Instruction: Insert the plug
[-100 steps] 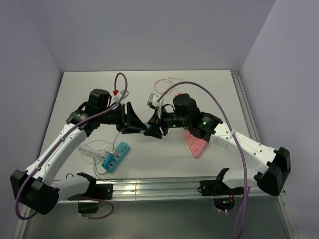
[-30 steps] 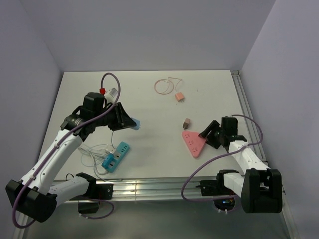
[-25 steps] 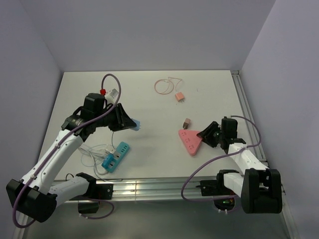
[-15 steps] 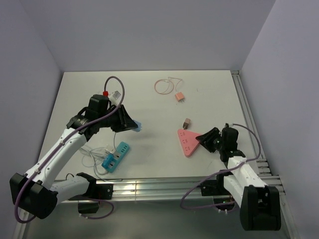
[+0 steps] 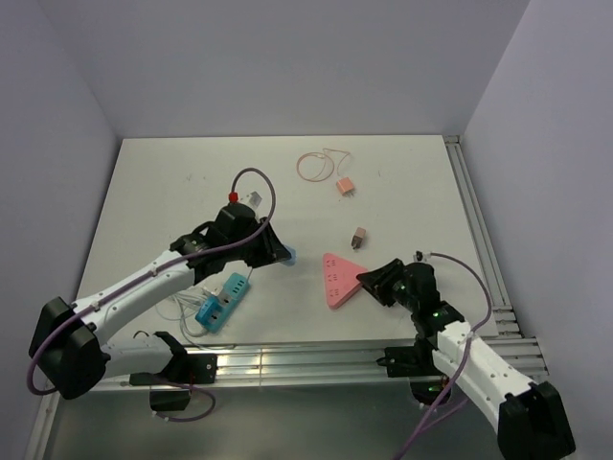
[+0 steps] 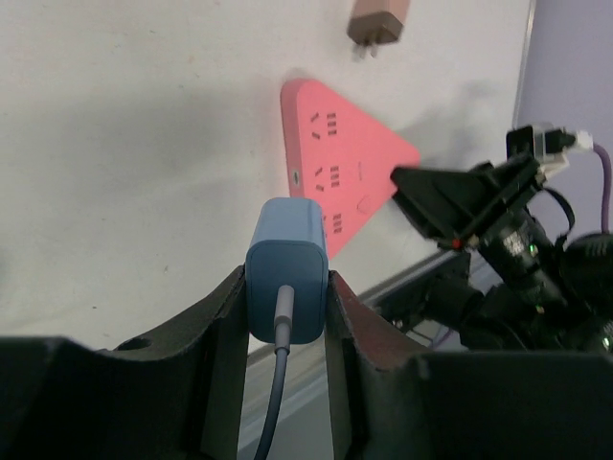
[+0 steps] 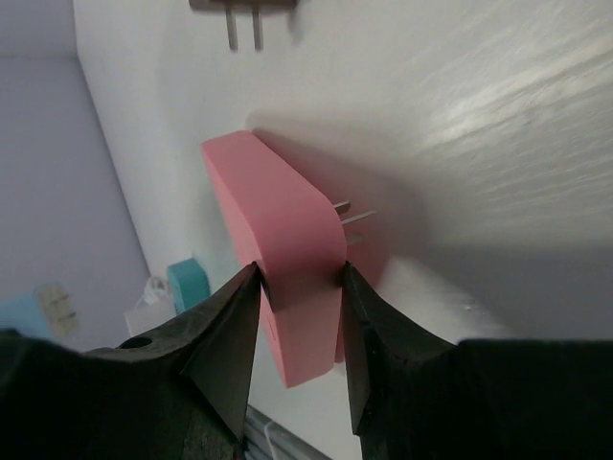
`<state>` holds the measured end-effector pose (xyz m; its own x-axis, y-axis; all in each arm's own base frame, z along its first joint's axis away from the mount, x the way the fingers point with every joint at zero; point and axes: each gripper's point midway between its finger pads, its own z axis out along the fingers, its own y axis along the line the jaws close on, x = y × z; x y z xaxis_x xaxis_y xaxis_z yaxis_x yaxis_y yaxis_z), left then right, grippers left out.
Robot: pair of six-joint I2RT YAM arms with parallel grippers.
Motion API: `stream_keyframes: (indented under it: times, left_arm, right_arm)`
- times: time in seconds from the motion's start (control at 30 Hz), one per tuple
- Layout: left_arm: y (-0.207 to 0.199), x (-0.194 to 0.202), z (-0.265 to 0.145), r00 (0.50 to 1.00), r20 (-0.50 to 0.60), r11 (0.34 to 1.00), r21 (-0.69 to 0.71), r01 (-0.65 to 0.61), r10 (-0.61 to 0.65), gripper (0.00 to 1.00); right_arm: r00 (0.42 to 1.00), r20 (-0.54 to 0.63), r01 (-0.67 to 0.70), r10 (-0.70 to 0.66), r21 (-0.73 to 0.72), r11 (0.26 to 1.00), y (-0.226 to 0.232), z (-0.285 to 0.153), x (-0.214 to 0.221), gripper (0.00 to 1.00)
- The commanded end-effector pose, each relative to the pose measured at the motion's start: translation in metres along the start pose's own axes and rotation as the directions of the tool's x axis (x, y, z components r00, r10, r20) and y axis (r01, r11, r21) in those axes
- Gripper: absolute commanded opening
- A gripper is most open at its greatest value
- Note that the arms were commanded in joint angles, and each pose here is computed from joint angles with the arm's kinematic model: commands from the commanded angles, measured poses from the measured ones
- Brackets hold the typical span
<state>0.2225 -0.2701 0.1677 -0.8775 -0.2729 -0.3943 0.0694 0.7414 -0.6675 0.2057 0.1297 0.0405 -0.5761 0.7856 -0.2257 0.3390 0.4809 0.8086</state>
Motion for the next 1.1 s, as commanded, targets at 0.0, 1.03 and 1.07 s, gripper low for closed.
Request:
stream_keyframes:
  times: [0.0,1.03,1.07]
  left_arm:
    - [-0.012,-0.026,0.013,0.988,0.148,0.999,0.012,0.052,-0.053,0.00]
    - [0.017,0.012,0.064,0.996,0.087,0.985,-0.170,0.005,0.010,0.00]
    - [0.019,0.014,0.066,0.997,0.082,0.985,-0.175,0.006,0.008,0.00]
  right_arm:
    - [0.999,-0.025,-0.043,0.044,0.055,0.998,-0.020,0.009,0.021,0.00]
    - [0.978,-0.199,0.082,-0.069,0.058,0.995,0.005,0.035,0.080,0.00]
    - [0.977,-0.202,0.083,-0.069,0.062,0.995,0.004,0.035,0.081,0.00]
